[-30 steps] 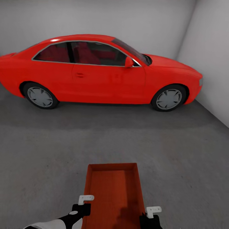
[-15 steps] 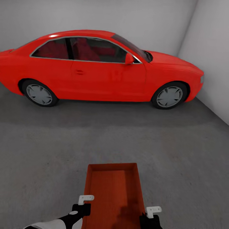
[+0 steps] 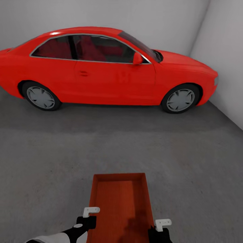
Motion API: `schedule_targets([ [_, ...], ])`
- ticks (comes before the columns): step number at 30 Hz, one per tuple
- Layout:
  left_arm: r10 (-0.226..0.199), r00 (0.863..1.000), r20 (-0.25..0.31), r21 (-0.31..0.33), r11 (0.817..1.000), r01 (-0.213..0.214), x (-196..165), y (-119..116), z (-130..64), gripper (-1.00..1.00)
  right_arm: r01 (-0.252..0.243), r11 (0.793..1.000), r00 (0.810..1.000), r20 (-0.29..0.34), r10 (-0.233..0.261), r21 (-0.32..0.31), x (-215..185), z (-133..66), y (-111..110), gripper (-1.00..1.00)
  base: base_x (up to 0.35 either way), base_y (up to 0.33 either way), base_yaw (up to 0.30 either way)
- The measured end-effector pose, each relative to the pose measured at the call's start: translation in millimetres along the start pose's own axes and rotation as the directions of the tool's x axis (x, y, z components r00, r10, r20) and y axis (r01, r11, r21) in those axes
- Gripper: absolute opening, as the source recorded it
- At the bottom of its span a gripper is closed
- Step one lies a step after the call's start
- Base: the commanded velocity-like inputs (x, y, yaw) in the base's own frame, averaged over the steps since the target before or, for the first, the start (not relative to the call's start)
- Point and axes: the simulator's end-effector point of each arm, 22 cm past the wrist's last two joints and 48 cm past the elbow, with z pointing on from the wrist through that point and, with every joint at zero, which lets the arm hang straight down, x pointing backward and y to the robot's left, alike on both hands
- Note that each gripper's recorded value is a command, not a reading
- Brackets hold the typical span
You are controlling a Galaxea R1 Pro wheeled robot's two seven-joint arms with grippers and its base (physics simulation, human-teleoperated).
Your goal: Move the two storage containers from the living room to the garage. In the garage, place one container on the floor and stack the other container on top of it (either order is fine).
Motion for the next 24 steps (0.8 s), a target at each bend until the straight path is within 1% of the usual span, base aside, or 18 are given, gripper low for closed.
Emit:
schedule_targets([
  [24, 0.001, 0.999, -0.038, 0.000, 1.000, -0.001, 18.9, 0.1, 7.2, -1.00, -0.002, 1.000, 0.999, -0.038, 0.002, -0.001, 18.3, 4.4, 0.3, -1.00, 0.000, 0.000, 0.000],
])
